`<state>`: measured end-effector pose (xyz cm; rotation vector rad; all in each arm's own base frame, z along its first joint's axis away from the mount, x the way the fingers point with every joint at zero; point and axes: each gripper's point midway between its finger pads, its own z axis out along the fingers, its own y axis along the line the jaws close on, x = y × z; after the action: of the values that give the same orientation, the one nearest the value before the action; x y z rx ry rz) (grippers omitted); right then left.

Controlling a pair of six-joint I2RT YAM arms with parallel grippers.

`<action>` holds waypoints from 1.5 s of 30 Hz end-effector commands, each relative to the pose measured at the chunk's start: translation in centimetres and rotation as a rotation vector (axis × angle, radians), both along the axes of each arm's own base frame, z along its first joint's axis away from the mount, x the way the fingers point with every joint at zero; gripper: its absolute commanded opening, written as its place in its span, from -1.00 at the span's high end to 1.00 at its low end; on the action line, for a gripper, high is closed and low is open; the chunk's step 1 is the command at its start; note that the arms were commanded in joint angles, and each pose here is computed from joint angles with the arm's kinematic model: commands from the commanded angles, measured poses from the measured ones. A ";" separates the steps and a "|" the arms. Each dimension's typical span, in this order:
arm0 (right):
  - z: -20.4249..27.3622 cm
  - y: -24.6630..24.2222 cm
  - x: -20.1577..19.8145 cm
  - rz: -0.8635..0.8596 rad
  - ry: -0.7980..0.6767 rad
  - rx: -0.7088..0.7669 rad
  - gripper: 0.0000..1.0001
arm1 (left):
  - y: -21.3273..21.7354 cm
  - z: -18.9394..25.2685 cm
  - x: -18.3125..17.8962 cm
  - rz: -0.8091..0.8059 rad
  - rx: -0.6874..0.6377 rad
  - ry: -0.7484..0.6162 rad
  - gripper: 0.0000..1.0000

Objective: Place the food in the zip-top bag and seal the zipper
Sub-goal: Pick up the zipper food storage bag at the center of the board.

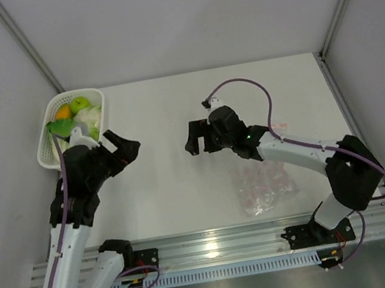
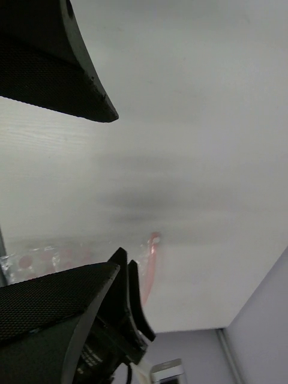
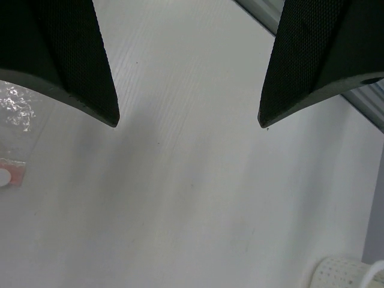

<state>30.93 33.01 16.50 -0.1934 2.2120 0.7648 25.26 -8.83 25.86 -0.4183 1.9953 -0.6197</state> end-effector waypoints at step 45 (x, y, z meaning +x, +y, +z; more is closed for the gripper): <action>-10.9 -28.7 2.5 -0.601 0.453 0.036 -0.56 | -10.4 -2.1 -7.3 -0.669 -0.275 -0.115 -0.83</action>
<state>32.07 3.41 5.80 0.7715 2.5042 0.4497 19.14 -18.89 23.98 0.0825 1.9346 -1.2789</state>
